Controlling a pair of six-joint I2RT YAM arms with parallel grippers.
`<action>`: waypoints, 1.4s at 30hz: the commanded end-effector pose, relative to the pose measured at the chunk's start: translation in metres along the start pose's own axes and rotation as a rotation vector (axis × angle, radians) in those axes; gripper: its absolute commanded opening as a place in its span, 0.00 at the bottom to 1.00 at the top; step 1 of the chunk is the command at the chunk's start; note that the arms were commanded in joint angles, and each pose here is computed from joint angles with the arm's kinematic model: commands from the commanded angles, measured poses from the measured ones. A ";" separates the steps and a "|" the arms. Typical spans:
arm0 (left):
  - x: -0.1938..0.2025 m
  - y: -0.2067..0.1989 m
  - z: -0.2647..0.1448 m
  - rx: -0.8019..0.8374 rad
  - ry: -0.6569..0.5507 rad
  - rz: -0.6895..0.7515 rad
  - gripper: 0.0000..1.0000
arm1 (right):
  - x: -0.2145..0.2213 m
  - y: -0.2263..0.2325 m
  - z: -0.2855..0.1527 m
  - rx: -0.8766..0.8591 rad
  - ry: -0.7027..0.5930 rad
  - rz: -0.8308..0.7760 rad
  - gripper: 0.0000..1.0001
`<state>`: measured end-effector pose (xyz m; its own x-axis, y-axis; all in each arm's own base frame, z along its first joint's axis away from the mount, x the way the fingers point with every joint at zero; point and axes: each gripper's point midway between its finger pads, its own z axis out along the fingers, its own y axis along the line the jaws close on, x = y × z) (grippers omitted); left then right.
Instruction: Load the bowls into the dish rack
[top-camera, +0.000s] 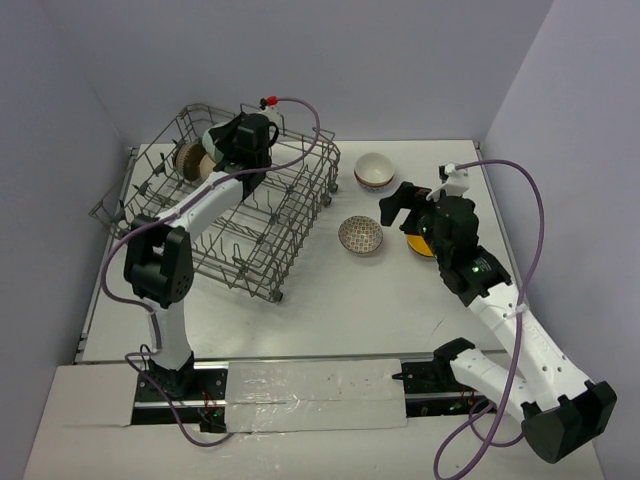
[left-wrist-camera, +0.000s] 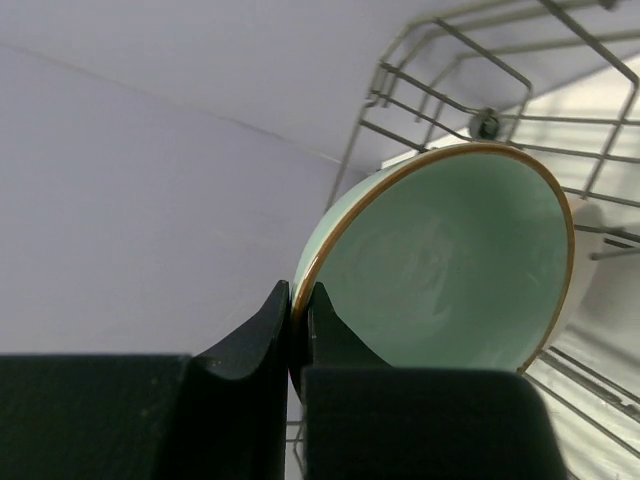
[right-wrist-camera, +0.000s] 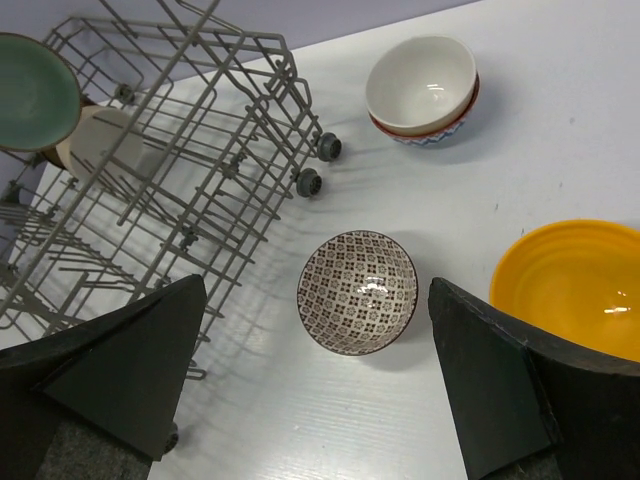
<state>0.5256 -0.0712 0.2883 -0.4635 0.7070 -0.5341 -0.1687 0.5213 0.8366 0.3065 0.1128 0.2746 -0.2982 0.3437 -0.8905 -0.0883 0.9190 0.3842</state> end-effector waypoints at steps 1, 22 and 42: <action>-0.029 0.022 0.005 -0.052 -0.065 -0.094 0.00 | 0.001 -0.005 0.003 0.027 -0.004 -0.019 1.00; 0.005 -0.043 0.001 0.026 0.018 -0.014 0.00 | 0.009 -0.010 0.007 0.040 -0.001 -0.021 0.99; 0.007 -0.053 -0.006 -0.077 0.021 0.081 0.00 | 0.010 -0.008 0.006 0.018 -0.008 -0.020 0.98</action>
<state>0.5241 -0.0953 0.2264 -0.5183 0.7369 -0.4340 -0.1254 0.4365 0.8909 0.3091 0.1097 0.2505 -0.3351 0.3216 -0.8856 -0.0527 0.9321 0.3584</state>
